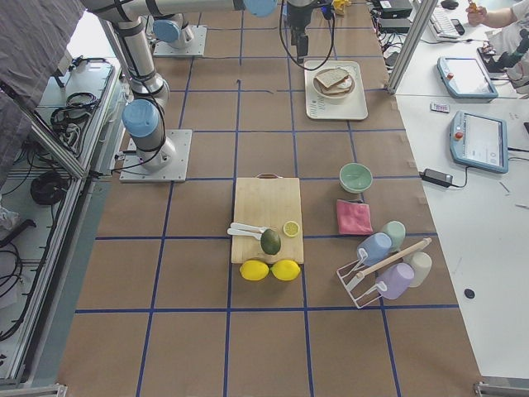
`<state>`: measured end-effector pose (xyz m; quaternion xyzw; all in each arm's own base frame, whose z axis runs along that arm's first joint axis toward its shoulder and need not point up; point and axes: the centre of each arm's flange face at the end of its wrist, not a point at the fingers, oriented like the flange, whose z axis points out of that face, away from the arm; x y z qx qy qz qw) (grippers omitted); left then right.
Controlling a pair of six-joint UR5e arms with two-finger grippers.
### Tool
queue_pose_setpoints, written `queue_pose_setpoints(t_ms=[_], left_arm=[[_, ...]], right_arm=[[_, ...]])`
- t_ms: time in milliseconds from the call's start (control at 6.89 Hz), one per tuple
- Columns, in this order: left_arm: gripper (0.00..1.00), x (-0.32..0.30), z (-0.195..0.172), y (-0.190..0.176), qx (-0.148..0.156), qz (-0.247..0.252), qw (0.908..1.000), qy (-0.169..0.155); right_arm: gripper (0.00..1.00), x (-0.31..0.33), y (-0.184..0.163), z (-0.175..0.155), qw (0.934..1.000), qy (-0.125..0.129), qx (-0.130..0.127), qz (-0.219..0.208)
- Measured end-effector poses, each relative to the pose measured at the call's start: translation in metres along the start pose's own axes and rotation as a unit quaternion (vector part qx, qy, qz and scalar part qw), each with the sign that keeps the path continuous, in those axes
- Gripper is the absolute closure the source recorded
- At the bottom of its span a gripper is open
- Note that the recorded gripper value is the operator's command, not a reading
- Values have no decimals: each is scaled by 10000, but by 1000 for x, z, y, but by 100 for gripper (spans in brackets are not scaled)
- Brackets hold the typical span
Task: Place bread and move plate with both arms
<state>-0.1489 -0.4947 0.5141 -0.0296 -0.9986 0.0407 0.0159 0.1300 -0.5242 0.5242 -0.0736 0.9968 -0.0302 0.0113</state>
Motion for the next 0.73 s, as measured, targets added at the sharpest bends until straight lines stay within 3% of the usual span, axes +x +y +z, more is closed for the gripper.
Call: queue_pose_setpoints(t_ms=[290,725], left_arm=[[0,-8,2,1,-31,-159,9998,-154],[0,-9,4,0,-45,-221,9996,-151]], right_arm=[[0,0,-1,-1,10000,-5,35,16],[0,-3,-3,-8,9989,51,344,318]])
